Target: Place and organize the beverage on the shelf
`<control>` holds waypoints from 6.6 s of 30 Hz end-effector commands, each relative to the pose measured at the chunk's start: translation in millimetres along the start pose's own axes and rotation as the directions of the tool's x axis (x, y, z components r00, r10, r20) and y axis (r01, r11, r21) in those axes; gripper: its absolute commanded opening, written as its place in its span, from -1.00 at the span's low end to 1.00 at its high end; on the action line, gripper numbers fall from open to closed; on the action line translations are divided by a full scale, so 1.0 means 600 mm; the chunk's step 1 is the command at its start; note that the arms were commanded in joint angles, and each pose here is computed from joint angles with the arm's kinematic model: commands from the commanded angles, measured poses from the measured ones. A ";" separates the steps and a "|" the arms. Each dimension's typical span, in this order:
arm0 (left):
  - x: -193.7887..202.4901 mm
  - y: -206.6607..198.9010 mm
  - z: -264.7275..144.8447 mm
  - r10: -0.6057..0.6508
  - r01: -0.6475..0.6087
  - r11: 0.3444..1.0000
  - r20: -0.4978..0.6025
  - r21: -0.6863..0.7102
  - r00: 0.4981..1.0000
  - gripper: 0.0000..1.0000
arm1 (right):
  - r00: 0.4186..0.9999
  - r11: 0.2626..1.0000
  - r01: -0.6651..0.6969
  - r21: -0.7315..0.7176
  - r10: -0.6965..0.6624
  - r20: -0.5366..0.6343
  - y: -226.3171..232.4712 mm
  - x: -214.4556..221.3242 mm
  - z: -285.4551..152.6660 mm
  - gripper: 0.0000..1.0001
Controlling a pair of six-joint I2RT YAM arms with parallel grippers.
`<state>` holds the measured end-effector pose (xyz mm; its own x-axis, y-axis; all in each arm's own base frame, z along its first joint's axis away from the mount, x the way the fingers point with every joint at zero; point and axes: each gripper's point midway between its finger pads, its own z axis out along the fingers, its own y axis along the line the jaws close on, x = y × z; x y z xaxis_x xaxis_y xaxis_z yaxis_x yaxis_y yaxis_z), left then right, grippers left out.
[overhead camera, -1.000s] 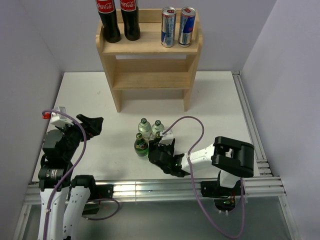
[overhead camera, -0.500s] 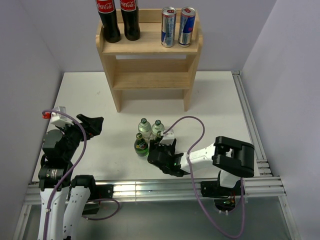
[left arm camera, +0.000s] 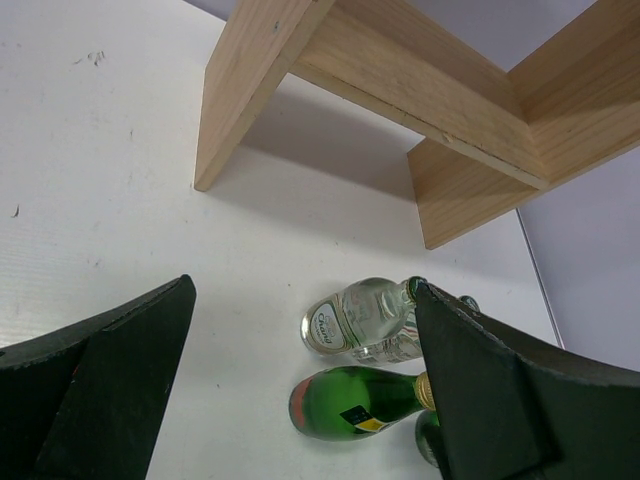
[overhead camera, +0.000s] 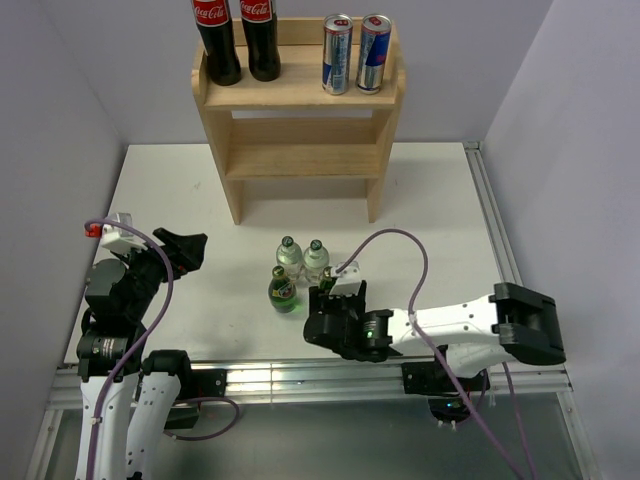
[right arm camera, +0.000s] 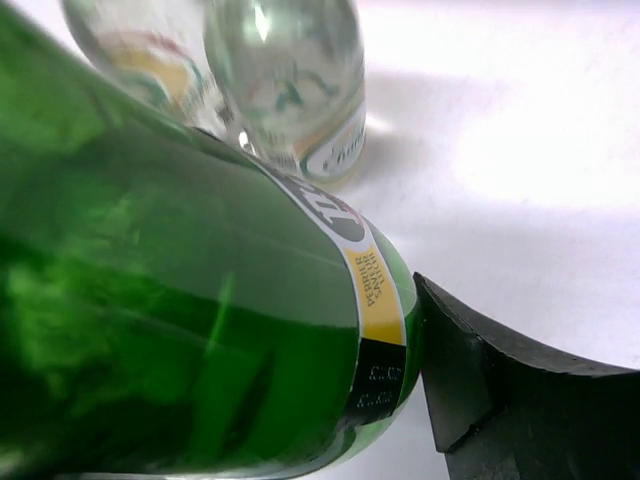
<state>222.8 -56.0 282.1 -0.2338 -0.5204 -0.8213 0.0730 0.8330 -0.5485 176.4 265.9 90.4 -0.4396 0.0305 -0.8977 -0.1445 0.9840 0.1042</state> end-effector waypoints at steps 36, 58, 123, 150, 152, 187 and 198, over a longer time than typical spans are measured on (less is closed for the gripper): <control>-0.023 -0.011 -0.012 0.032 -0.034 0.999 0.068 0.027 0.997 0.99 | 0.891 0.980 -0.169 0.103 0.107 0.441 -0.097 -0.578 0.120 -1.00; -0.023 -0.012 -0.013 0.031 -0.033 0.999 0.071 0.029 0.997 0.99 | 0.890 0.958 -0.240 0.160 0.151 0.430 -0.137 -0.599 0.237 -1.00; -0.025 -0.013 -0.017 0.032 -0.035 0.999 0.081 0.033 0.996 0.99 | 0.920 0.946 -0.233 0.225 0.140 0.365 -0.163 -0.550 0.234 1.00; -0.026 -0.013 -0.019 0.033 -0.036 0.999 0.084 0.033 0.996 0.99 | 0.937 0.958 -0.196 0.210 0.121 0.326 -0.146 -0.493 0.176 1.00; -0.026 -0.013 -0.019 0.033 -0.035 0.999 0.085 0.032 0.996 0.99 | 0.938 0.959 -0.197 0.205 0.124 0.324 -0.145 -0.480 0.169 1.00; -0.022 -0.012 -0.013 0.031 -0.033 0.999 0.070 0.030 0.997 0.99 | 0.980 0.880 -0.147 -0.452 0.192 0.055 0.046 -0.110 -0.019 1.00; -0.022 -0.011 -0.014 0.030 -0.032 0.999 0.071 0.029 0.997 0.99 | 0.992 0.964 -0.093 -0.248 0.111 0.059 0.034 -0.073 0.052 1.00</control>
<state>214.7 -54.4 291.1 -0.1894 -0.5223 -0.8315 0.0925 0.8335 -0.5447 202.4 283.4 95.5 -0.4549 0.0706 -0.8877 -0.3804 0.8859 0.2654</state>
